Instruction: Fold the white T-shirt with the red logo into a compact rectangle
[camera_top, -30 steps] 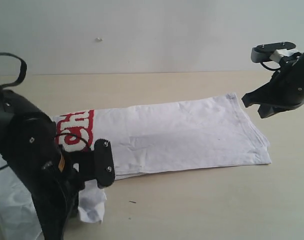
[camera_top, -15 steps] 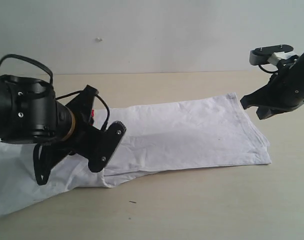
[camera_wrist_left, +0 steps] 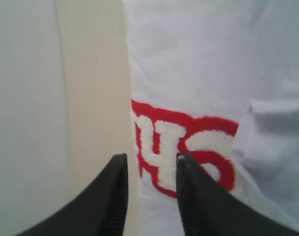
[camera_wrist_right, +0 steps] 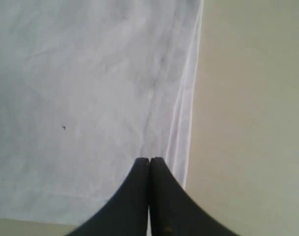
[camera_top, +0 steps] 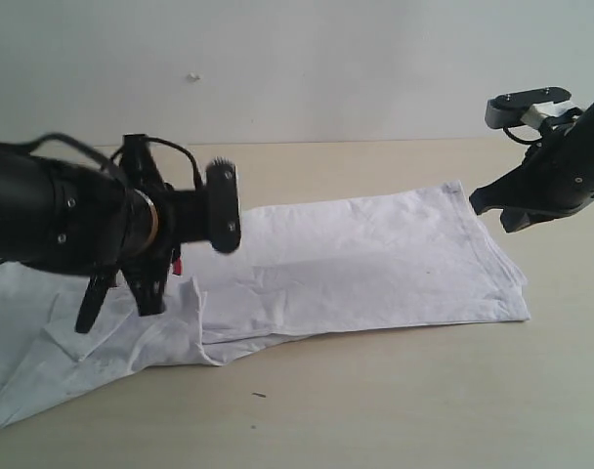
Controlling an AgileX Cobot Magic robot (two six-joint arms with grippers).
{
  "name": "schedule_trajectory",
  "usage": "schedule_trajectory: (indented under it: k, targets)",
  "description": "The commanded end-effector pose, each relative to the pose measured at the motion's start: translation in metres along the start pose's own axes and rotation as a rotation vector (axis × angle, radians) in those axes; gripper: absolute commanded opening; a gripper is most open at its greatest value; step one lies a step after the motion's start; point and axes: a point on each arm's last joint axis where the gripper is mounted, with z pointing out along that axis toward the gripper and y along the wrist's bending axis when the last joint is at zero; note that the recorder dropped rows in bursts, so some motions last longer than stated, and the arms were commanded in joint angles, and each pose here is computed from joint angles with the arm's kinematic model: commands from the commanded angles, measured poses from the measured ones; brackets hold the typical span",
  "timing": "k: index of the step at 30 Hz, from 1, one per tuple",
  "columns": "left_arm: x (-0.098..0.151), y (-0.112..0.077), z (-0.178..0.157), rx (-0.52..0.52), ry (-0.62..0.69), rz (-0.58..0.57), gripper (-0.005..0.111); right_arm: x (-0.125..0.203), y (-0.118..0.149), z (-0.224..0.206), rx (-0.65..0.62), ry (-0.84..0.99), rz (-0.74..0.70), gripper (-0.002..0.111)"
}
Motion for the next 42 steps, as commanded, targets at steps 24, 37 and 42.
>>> schedule_trajectory:
  k: [24, 37, 42]
  targets:
    - [0.071, 0.004, 0.065, 0.655, 0.117, -0.727, 0.066, -0.001, 0.002, 0.000, -0.024, -0.016, 0.001, 0.000]
    - [0.073, 0.006, 0.053, 0.713, 0.141, -0.539, 0.000, 0.000, 0.002, 0.001, -0.026, -0.014, 0.004, 0.000]
    - [0.043, 0.021, 0.039, 0.588, 0.063, -0.349, 0.000, 0.000, 0.002, 0.001, -0.027, -0.012, 0.006, 0.000]
